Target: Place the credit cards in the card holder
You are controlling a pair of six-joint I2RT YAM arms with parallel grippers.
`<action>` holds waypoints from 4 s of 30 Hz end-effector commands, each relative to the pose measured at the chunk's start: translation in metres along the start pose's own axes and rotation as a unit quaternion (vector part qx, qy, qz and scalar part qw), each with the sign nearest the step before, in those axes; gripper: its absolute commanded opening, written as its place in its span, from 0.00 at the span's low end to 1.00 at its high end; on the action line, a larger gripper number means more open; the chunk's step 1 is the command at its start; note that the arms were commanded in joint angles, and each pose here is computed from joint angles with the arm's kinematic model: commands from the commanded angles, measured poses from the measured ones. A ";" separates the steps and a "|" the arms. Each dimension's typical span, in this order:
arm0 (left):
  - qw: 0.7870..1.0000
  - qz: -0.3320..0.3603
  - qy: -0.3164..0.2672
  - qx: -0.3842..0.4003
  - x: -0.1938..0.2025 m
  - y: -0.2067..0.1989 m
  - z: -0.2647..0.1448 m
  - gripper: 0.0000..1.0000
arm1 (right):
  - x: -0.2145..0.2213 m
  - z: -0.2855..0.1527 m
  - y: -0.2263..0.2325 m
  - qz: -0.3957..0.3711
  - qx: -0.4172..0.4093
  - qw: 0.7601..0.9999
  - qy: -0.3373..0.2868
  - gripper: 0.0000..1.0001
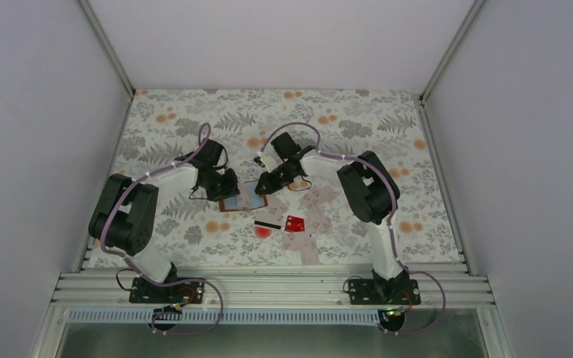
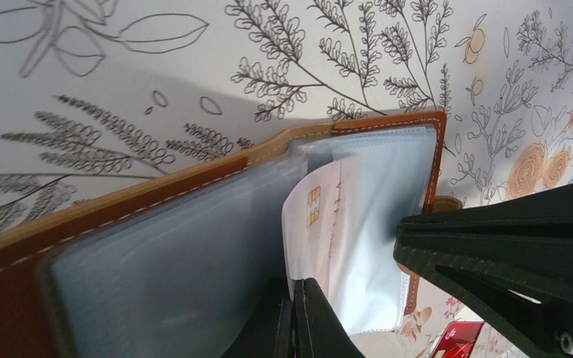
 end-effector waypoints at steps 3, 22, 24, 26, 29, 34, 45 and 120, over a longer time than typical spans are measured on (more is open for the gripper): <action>0.996 -0.031 0.076 -0.041 0.023 0.023 0.029 0.02 | 0.019 0.005 -0.010 0.030 0.020 0.999 0.034 0.04; 0.996 -0.022 0.075 -0.048 0.016 0.023 0.038 0.02 | -0.009 -0.065 0.018 0.042 0.048 0.997 -0.039 0.30; 0.996 -0.021 0.076 -0.048 0.015 0.022 0.039 0.02 | -0.006 -0.065 0.014 0.050 0.056 0.996 -0.044 0.31; 0.995 -0.020 0.079 -0.048 0.015 0.020 0.041 0.02 | -0.003 -0.059 0.005 0.062 0.065 0.995 -0.042 0.31; 0.996 -0.018 0.081 -0.045 0.012 0.015 0.043 0.03 | 0.001 -0.045 -0.003 0.078 0.048 0.995 -0.033 0.31; 0.996 -0.020 0.080 -0.036 0.009 0.010 0.044 0.15 | 0.003 -0.028 -0.012 0.091 0.026 0.995 -0.018 0.30; 0.995 -0.016 0.084 -0.046 0.001 -0.008 0.045 0.29 | 0.004 -0.016 -0.009 0.103 -0.021 0.994 -0.009 0.25; 0.983 0.077 0.013 -0.164 0.007 0.063 -0.043 0.33 | -0.008 -0.006 0.031 -0.075 0.455 0.887 0.016 0.55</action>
Point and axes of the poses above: each gripper's point midway between its finger pads, its own z axis out along the fingers, its own y axis along the line the jaws close on, x = y × z, the point moved 8 cm from there along -z, back along the fingers, and after that the axes turned 6 degrees about z, right-handed, at the moved point
